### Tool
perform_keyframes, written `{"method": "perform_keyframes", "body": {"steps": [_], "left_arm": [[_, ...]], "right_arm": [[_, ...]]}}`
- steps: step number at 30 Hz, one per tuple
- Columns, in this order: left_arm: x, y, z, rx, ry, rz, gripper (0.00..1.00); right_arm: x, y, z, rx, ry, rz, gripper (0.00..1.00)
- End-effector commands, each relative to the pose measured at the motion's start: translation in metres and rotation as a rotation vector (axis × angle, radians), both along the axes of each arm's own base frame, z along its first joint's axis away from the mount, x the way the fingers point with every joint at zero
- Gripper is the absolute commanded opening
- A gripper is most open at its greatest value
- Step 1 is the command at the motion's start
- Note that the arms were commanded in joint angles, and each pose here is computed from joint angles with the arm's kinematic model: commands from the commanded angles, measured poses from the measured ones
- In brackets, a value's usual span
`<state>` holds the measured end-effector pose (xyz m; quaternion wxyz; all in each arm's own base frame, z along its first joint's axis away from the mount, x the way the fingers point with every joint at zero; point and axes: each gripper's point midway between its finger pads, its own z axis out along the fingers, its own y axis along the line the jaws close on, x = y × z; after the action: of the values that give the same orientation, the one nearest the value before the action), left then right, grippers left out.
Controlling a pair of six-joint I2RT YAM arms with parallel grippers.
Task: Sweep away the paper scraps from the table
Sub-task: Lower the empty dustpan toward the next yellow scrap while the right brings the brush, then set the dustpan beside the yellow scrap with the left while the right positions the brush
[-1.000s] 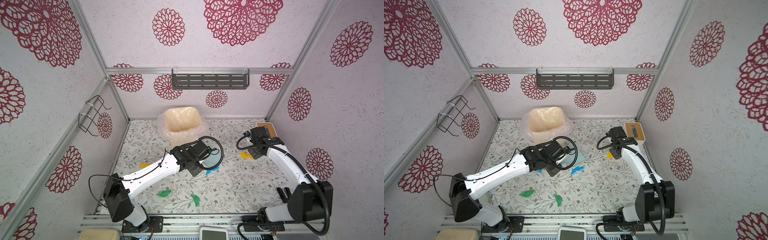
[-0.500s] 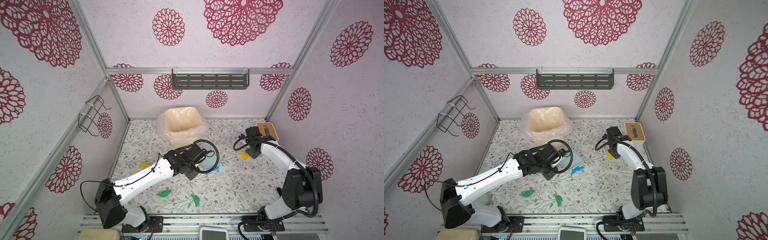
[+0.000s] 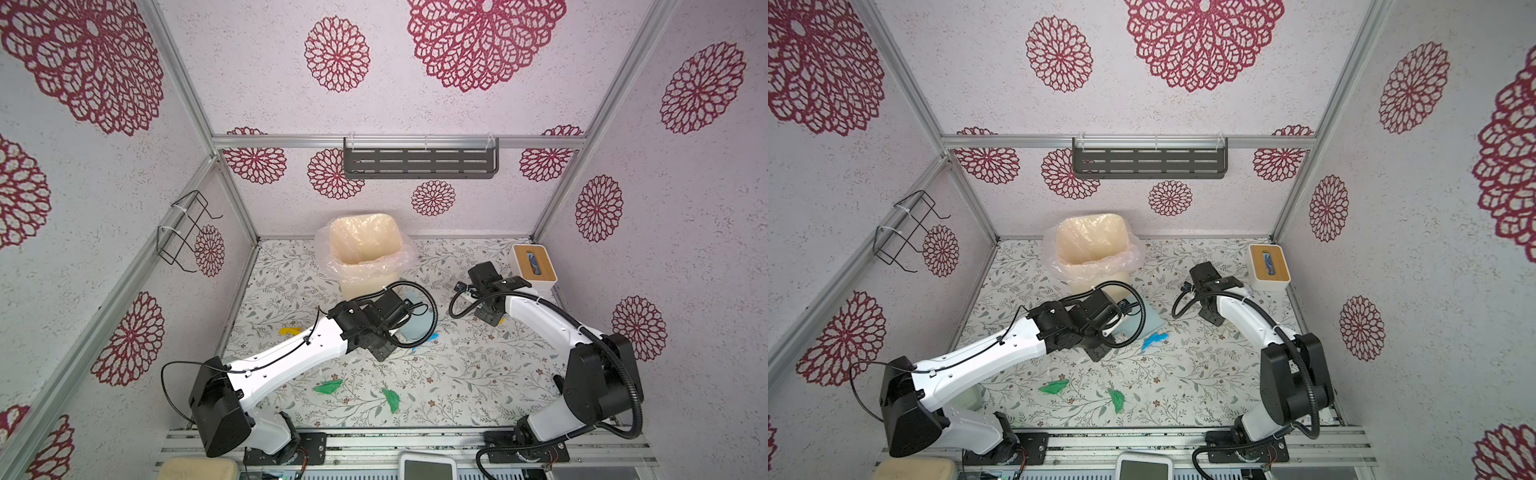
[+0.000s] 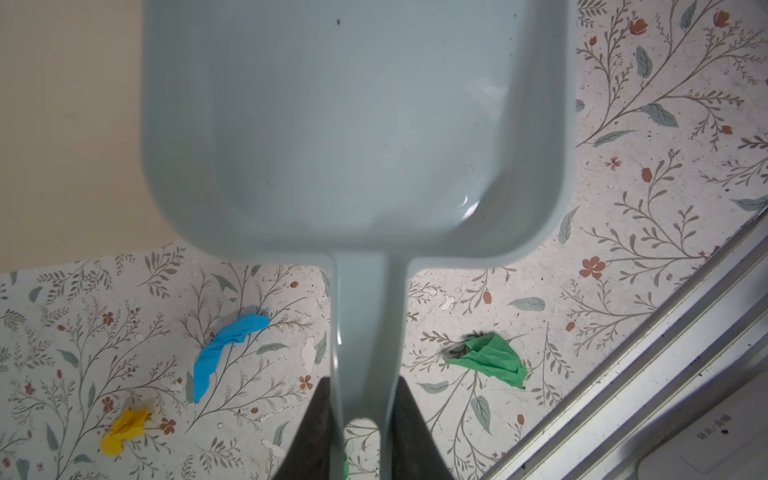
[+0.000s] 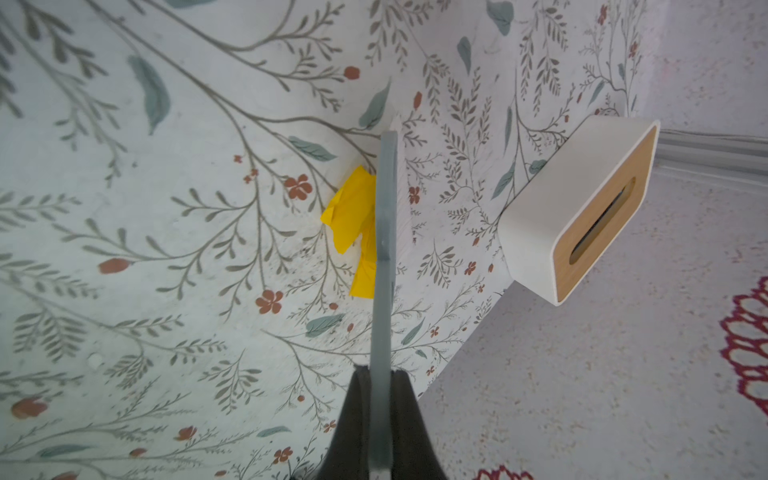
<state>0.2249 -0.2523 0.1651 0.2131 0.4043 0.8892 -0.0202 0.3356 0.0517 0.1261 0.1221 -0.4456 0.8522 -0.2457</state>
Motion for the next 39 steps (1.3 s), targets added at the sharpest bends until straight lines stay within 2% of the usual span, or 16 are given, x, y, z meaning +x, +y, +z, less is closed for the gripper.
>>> {"method": "perform_keyframes", "body": {"steps": [1, 12, 16, 21, 26, 33, 36, 39], "left_arm": [[-0.005, 0.001, 0.004, -0.026, -0.001, 0.006, 0.0], [-0.014, 0.009, -0.009, -0.007, 0.043, 0.018, 0.0], [-0.016, 0.009, -0.013, -0.004, 0.06, 0.02, 0.0], [-0.02, 0.004, -0.02, 0.002, 0.09, 0.001, 0.0], [-0.033, -0.008, -0.028, 0.016, 0.122, -0.086, 0.0], [-0.043, -0.018, -0.037, 0.045, 0.154, -0.14, 0.0], [-0.044, -0.022, -0.038, 0.039, 0.164, -0.149, 0.0], [-0.045, -0.024, -0.038, 0.047, 0.17, -0.161, 0.0]], "right_arm": [[-0.046, 0.01, 0.002, 0.028, 0.124, 0.038, 0.0], [-0.132, 0.043, 0.018, 0.098, 0.329, 0.084, 0.0], [-0.144, 0.062, 0.032, 0.163, 0.345, 0.095, 0.0], [-0.125, 0.055, 0.062, 0.174, 0.197, -0.023, 0.0], [-0.113, 0.042, 0.079, 0.226, 0.146, -0.213, 0.0], [-0.084, 0.011, 0.106, 0.156, -0.055, -0.337, 0.0], [-0.061, 0.004, 0.133, 0.271, -0.14, -0.457, 0.0], [-0.05, 0.0, 0.149, 0.395, -0.149, -0.575, 0.0]]}}
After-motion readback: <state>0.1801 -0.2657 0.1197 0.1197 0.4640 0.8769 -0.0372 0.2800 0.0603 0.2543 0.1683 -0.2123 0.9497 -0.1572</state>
